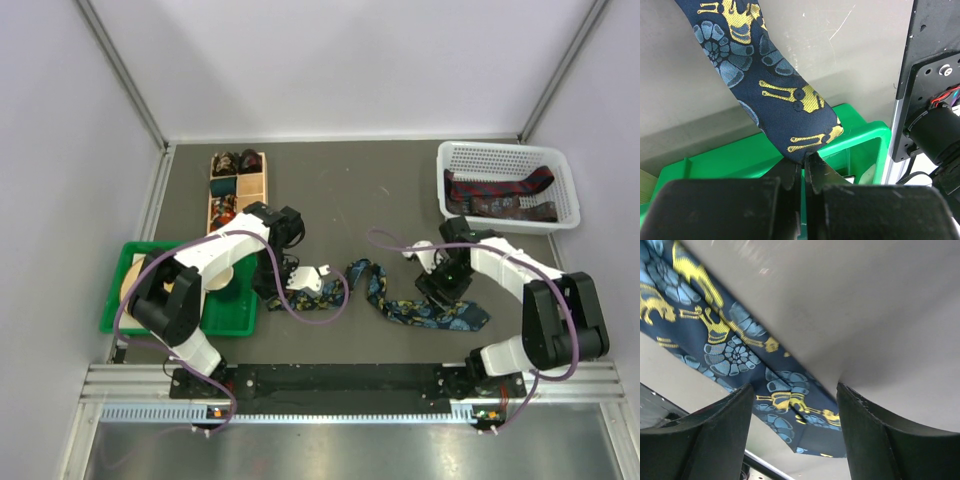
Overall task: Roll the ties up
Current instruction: Flatten out the tie at the center of the board.
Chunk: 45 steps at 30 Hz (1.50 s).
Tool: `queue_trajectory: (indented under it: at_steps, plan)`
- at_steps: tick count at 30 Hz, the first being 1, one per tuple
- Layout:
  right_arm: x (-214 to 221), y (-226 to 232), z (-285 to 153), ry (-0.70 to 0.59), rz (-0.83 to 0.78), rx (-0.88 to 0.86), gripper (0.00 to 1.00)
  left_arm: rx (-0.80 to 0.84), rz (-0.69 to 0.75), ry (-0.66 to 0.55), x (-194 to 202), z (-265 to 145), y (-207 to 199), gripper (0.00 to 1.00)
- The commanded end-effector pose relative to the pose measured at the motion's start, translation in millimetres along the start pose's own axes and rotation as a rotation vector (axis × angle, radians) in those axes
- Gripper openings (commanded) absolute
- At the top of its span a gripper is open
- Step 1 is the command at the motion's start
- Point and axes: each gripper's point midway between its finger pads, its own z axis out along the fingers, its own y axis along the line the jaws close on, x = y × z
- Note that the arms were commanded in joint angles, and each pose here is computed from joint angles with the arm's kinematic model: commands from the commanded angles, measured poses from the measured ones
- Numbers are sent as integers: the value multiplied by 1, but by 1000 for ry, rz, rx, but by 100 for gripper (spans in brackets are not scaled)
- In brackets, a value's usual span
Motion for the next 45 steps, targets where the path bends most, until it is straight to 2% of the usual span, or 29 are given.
queue_trajectory:
  at_steps: [1, 4, 6, 9, 10, 13, 18, 19, 20, 23, 28, 36, 38, 41, 45]
  plan:
    - [3, 3, 8, 3, -114, -1, 66, 20, -17, -26, -5, -7, -7, 0]
    - [11, 1, 19, 31, -172, 33, 61, 17, -27, -30, -6, -7, -6, 0]
    - [22, 2, 27, 66, -199, 53, 54, 14, -33, -26, -5, -7, -5, 0]
    - [32, -1, 34, 93, -210, 76, 23, 5, -41, -29, -5, -7, -4, 0]
    - [35, -1, 35, 102, -212, 78, 0, 4, -44, -33, -6, -6, -4, 0]
    - [36, -4, 32, 97, -222, 104, 0, -4, -56, -44, -8, -5, -2, 0]
    - [37, -39, 4, 56, -229, 255, 0, -26, -71, -63, -14, -7, 6, 0]
    - [48, -59, -7, 65, -177, 316, 0, -34, -67, -66, -15, -8, 9, 0]
    - [51, -76, -17, 81, -209, 362, 0, -49, -65, -71, -16, -10, 12, 0]
    - [65, -126, -46, 84, -160, 490, 0, -82, -67, -65, -16, -13, 21, 0]
    - [67, -177, -72, 69, -113, 590, 0, -192, -119, -51, -8, -20, 50, 0]
    - [80, -194, -60, 100, -151, 635, 0, -286, -151, -59, 10, -28, 80, 0]
    - [83, -197, -59, 108, -140, 640, 0, -277, -154, -64, 16, -28, 82, 4]
    - [90, -206, -62, 122, -124, 658, 0, -221, -173, -96, 20, -25, 82, 4]
    - [98, -208, -66, 122, -76, 646, 0, -235, -130, -220, -4, -43, 87, 1]
